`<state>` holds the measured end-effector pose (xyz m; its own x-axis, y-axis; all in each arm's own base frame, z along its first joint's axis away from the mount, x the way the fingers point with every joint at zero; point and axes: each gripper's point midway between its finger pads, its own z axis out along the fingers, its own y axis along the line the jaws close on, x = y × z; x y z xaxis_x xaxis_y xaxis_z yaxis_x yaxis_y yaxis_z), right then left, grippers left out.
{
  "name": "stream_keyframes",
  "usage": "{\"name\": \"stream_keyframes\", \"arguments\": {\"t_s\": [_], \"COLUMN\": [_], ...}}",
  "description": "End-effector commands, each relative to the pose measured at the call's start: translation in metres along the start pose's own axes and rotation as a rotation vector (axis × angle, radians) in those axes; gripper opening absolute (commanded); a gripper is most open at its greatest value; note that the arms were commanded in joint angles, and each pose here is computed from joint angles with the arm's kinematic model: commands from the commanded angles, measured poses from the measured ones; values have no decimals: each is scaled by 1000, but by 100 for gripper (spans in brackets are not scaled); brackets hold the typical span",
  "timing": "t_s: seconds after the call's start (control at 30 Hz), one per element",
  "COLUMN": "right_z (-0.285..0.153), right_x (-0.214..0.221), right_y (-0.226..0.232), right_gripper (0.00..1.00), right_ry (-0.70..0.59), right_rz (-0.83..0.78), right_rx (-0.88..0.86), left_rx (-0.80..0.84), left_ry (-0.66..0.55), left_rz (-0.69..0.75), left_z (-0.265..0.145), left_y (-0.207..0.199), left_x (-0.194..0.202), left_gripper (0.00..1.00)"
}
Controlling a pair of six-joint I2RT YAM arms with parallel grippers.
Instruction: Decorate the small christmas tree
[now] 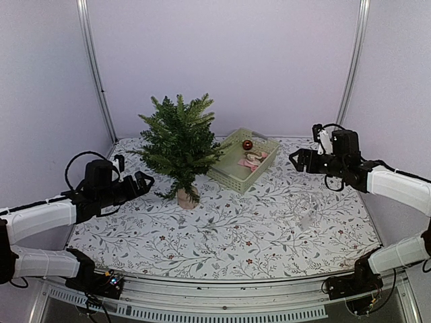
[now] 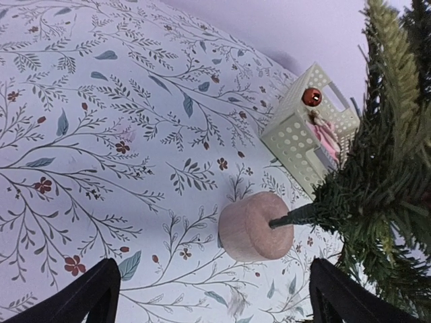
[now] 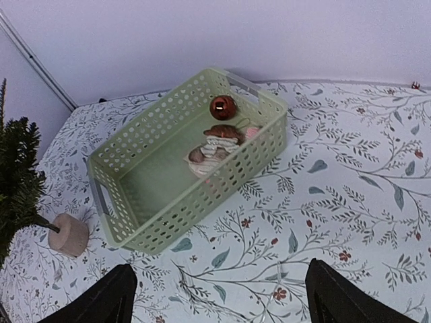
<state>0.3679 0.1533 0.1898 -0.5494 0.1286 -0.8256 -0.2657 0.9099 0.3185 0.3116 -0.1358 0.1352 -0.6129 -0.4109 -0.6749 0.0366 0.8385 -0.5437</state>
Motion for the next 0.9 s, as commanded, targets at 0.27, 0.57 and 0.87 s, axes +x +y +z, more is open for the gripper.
{"name": "stream_keyframes", "arguments": {"t_s": [0.27,0.57,0.87], "right_z": [55,133,178], "right_x": [-20,29,84], "right_y": [161,191,194], "right_gripper": [79,70,65], "right_ry": [11,159,290], "right_rz": [-362,-489,-494], "right_rx": [-387,-454,-487], "left_rx": [98,130,129], "left_ry": [17,46,49], "left_rz": [-17,-6,-7], "left_z": [8,10,11], "left_y": [-11,-18,-19], "left_x": [-2,2,2], "left_gripper": [97,96,95]}}
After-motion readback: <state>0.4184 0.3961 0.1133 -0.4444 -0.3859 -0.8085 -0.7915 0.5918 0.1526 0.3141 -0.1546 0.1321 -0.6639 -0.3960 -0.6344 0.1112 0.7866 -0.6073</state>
